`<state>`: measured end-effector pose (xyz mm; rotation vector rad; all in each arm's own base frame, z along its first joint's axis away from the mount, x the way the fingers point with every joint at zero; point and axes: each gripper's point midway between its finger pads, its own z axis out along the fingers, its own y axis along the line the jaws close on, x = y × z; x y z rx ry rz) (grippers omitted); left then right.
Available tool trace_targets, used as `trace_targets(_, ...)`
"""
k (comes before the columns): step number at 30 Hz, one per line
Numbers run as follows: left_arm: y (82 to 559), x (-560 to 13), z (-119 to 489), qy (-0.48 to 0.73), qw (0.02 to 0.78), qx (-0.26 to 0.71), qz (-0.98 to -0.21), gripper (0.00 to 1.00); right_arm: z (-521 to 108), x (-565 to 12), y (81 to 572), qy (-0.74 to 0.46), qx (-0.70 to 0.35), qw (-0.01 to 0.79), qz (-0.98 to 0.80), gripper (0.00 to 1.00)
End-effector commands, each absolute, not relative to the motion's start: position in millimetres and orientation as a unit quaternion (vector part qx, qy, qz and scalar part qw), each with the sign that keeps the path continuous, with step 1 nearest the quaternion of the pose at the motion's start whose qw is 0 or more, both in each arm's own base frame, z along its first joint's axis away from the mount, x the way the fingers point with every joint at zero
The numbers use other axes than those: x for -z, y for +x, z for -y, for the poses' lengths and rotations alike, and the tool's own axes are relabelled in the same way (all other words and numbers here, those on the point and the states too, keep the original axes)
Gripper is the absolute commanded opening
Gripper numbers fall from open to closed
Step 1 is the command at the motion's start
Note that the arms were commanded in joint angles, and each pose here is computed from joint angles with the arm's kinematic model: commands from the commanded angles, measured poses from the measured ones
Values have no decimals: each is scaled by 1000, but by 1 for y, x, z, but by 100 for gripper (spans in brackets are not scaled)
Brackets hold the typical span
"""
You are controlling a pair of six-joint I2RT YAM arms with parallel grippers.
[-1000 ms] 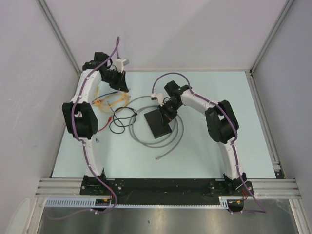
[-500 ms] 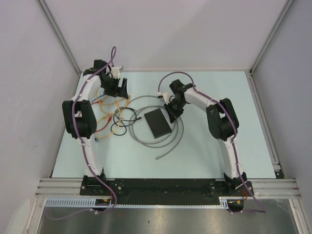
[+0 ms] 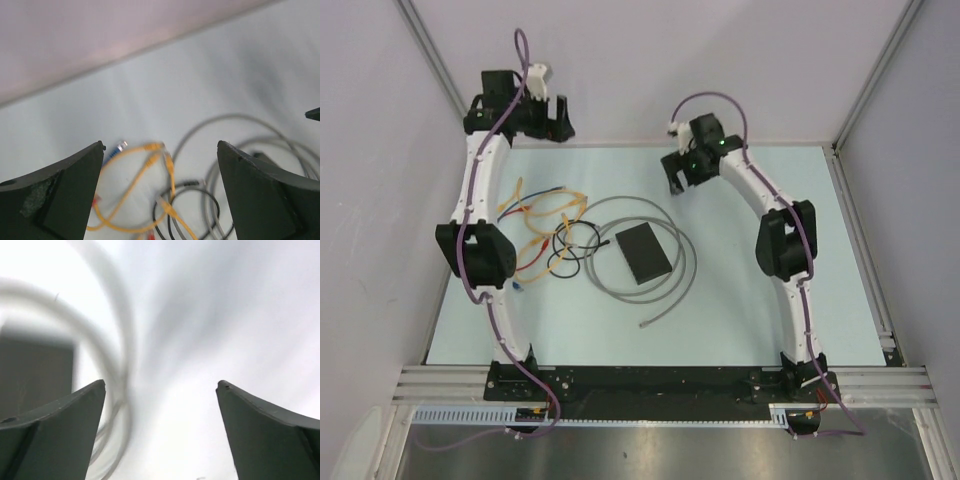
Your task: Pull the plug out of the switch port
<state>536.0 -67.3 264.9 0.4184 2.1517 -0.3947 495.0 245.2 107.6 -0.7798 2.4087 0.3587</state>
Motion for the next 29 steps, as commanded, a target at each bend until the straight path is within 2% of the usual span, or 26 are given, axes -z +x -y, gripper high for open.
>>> trace_targets(1, 567, -351, 56, 131, 558, 113, -812, 99, -197, -179, 580, -145, -74, 418, -894, 100)
trace_targets(3, 573, -367, 50, 119, 586, 96, -796, 100, -175, -207, 601, -93, -31, 457, -884, 100)
trace_targets(5, 576, -357, 43, 109, 585, 81, -800, 99, -159, -196, 602, -65, 7, 445, -893, 100)
trace_targets(10, 581, -308, 10, 39, 545, -7, -838, 100, -156, -168, 567, -33, 13, 388, -921, 100)
trace_targets(13, 576, -277, 19, 66, 513, -49, -854, 99, -171, -186, 549, -59, 13, 394, -917, 100)
trace_targets(17, 574, -264, 40, 91, 503, -38, -859, 99, -179, -195, 542, -78, -9, 394, -916, 100)
trace_targets(23, 579, -251, 64, 111, 492, -23, -863, 100, -169, -177, 551, -71, 19, 387, -919, 100)
trace_targets(29, 577, -244, 57, 111, 485, -42, -867, 100, -164, -177, 554, -76, 20, 388, -918, 100)
